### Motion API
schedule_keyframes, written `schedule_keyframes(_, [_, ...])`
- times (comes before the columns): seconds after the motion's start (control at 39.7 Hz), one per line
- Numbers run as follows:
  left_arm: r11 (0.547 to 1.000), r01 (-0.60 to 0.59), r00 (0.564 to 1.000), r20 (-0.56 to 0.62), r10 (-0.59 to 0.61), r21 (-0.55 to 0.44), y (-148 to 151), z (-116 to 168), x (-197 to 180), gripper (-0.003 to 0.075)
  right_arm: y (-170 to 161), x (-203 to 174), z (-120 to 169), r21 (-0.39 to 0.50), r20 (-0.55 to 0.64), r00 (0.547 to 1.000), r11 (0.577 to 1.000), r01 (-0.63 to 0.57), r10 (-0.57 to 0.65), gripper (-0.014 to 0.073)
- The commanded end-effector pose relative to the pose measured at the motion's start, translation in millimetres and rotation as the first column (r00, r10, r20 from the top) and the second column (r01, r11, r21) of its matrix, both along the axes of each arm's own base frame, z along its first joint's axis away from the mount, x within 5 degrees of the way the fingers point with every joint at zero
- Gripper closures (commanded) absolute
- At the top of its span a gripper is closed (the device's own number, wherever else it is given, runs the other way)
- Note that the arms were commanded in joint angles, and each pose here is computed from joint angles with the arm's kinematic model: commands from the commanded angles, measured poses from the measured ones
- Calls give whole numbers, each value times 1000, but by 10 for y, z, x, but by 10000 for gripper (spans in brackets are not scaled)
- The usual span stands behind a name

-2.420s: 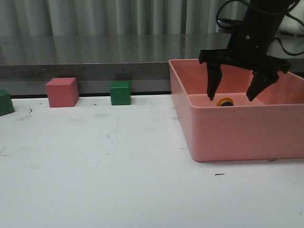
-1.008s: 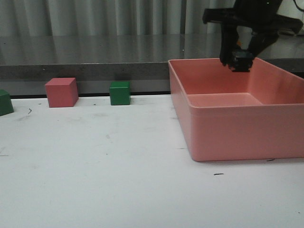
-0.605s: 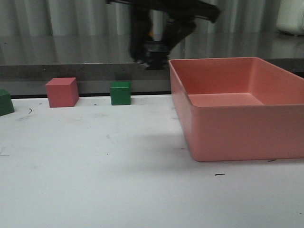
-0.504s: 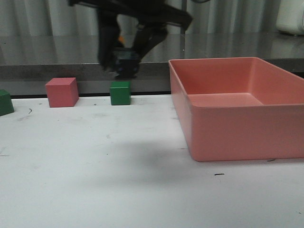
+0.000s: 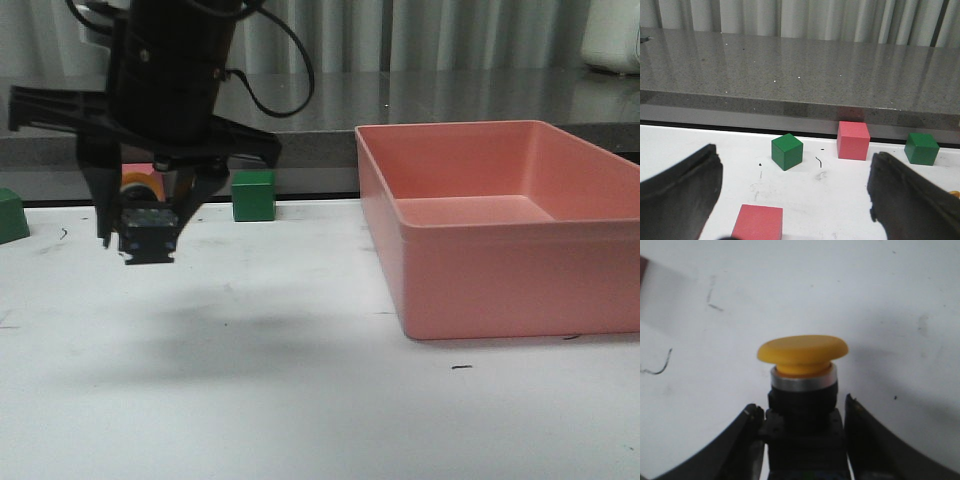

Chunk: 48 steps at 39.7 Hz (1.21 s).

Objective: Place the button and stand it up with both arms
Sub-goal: 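Carry the button out of the bin toward the left arm's side, then lower the button onto the table and open the right gripper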

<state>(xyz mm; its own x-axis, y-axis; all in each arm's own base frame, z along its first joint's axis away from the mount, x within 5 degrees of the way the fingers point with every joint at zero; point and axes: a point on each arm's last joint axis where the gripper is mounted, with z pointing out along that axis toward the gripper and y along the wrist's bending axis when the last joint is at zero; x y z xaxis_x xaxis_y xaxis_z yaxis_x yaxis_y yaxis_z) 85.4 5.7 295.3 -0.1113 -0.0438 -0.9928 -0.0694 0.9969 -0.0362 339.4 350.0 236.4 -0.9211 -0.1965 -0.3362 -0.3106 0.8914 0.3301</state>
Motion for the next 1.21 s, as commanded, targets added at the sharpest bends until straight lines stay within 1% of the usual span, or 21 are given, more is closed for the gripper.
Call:
schedule_keyframes(0.0, [1000,3,994,110,-3,1,-2,199,14,156,-76,108,251,78,44,996,994,72,-75,308])
schedule_keyframes(0.1, [1000,3,994,110,-3,1,-2,199,14,156,-46,169,55,60,24,996,995,84,-85,308])
schedule_keyframes(0.23, [1000,3,994,110,-3,1,-2,199,14,156,-23,192,-67,42,8,996,995,85,-86,308])
schedule_keyframes(0.38, [1000,3,994,110,-3,1,-2,199,14,156,-19,213,-233,-4,-13,997,997,80,-81,308])
schedule_keyframes(0.58, [1000,3,994,110,-3,1,-2,199,14,156,-16,219,-273,-13,-16,997,997,80,-80,306])
schedule_keyframes(0.63, [1000,3,994,110,-3,1,-2,199,14,156,-17,218,-274,-14,-17,997,997,80,-80,287])
schedule_keyframes(0.71, [1000,3,994,110,-3,1,-2,199,14,156,-17,218,-272,-15,-18,997,997,79,-80,221])
schedule_keyframes(0.81, [1000,3,994,110,-3,1,-2,199,14,156,-13,222,-237,-12,-15,997,997,77,-77,125])
schedule_keyframes(0.88, [1000,3,994,110,-3,1,-2,199,14,156,-10,221,-160,-13,-16,997,997,72,-72,94])
schedule_keyframes(1.01, [1000,3,994,110,-3,1,-2,199,14,156,-15,207,40,-32,-16,999,999,27,-28,104])
schedule_keyframes(1.08, [1000,3,994,110,-3,1,-2,199,14,156,-23,185,203,-48,-12,1000,999,-16,15,127])
schedule_keyframes(1.16, [1000,3,994,110,-3,1,-2,199,14,156,-42,160,402,-58,-3,999,997,-53,53,179])
schedule_keyframes(1.18, [1000,3,994,110,-3,1,-2,199,14,156,-46,154,480,-53,7,998,997,-60,60,208])
